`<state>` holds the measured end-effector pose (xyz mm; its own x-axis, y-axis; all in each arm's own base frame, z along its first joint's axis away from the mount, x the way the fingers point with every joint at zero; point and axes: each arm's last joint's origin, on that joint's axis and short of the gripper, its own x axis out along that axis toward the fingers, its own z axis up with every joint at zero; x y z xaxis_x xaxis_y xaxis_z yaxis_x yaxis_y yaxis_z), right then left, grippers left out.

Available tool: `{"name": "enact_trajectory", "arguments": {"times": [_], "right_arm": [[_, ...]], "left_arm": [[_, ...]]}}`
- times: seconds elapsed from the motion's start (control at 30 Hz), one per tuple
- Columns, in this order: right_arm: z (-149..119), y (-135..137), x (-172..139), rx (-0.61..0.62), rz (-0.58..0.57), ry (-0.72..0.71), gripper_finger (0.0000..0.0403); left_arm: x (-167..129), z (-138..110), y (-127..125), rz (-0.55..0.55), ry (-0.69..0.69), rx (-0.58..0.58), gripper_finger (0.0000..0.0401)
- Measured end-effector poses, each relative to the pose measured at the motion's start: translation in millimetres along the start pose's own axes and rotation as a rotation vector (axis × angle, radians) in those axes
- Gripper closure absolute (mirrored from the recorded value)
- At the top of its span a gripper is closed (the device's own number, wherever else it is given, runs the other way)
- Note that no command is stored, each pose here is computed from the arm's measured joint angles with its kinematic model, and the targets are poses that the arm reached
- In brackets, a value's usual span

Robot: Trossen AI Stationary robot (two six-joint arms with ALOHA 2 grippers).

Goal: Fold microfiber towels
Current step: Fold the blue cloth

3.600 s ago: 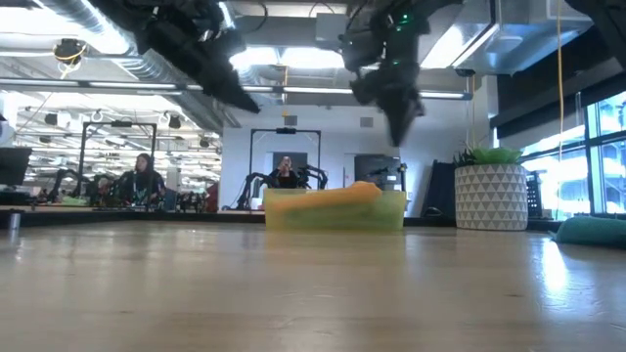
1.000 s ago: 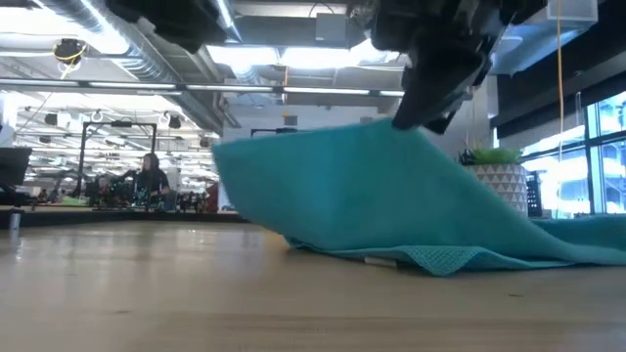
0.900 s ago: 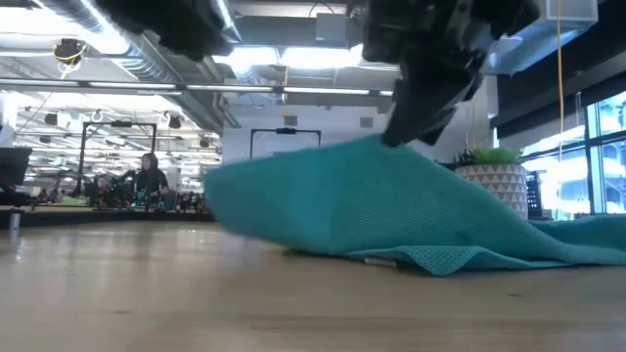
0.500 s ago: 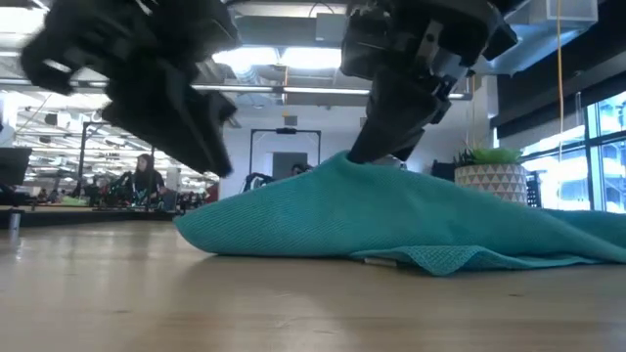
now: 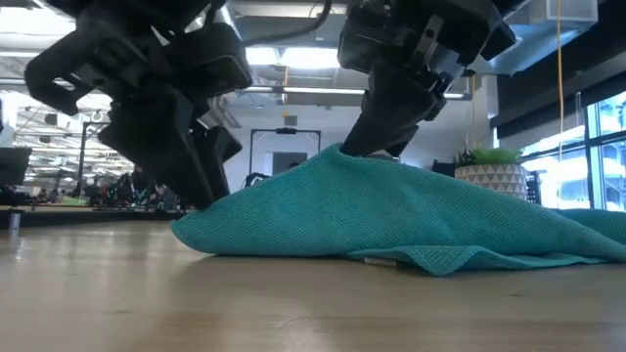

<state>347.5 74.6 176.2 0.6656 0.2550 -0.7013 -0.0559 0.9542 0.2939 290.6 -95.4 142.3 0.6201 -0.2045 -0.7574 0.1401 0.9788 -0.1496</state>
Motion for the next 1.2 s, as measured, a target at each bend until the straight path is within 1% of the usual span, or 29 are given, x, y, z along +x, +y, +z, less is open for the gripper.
{"name": "enact_trajectory", "arguments": {"times": [0.07, 0.17, 0.4, 0.53, 0.67, 0.73, 0.77, 0.87, 1.0, 1.1, 1.17, 1.2], "right_arm": [[0, 0, 0, 0.001, 0.000, 0.000, 0.0396], [0, 0, 0, 0.001, 0.000, 0.000, 0.0396], [0, 0, 0, 0.001, 0.000, 0.000, 0.0396], [0, 0, 0, 0.001, -0.001, 0.000, 0.0396], [0, 1, 0, 0.003, 0.001, 0.001, 0.0395], [-1, 2, 0, 0.003, 0.003, 0.003, 0.0395], [-1, 3, 0, 0.000, 0.005, 0.003, 0.0395], [-2, 7, 1, -0.018, 0.012, 0.007, 0.0391], [-6, 14, 3, -0.033, 0.026, 0.018, 0.0375], [-16, 21, 15, -0.044, 0.056, 0.065, 0.0362], [-27, 27, 26, -0.024, 0.104, 0.121, 0.0355], [-32, 31, 32, -0.010, 0.146, 0.146, 0.0351]], "left_arm": [[3, -1, 0, -0.020, 0.013, -0.005, 0.0257], [6, -4, 0, -0.020, 0.031, -0.004, 0.0257], [8, -5, 2, 0.042, 0.025, 0.019, 0.0264], [8, -5, 2, 0.046, 0.026, 0.040, 0.0295], [8, -7, 0, 0.044, 0.041, 0.111, 0.0355], [7, -7, -3, 0.037, 0.041, 0.150, 0.0387], [6, -7, -5, 0.034, 0.037, 0.168, 0.0393], [4, 2, -14, 0.042, 0.019, 0.225, 0.0397], [-6, 26, -37, 0.004, -0.010, 0.287, 0.0400], [-12, 27, -48, 0.019, 0.077, 0.299, 0.0400], [-15, 24, -53, 0.049, 0.121, 0.282, 0.0401], [-16, 22, -54, 0.055, 0.139, 0.271, 0.0401]]}}
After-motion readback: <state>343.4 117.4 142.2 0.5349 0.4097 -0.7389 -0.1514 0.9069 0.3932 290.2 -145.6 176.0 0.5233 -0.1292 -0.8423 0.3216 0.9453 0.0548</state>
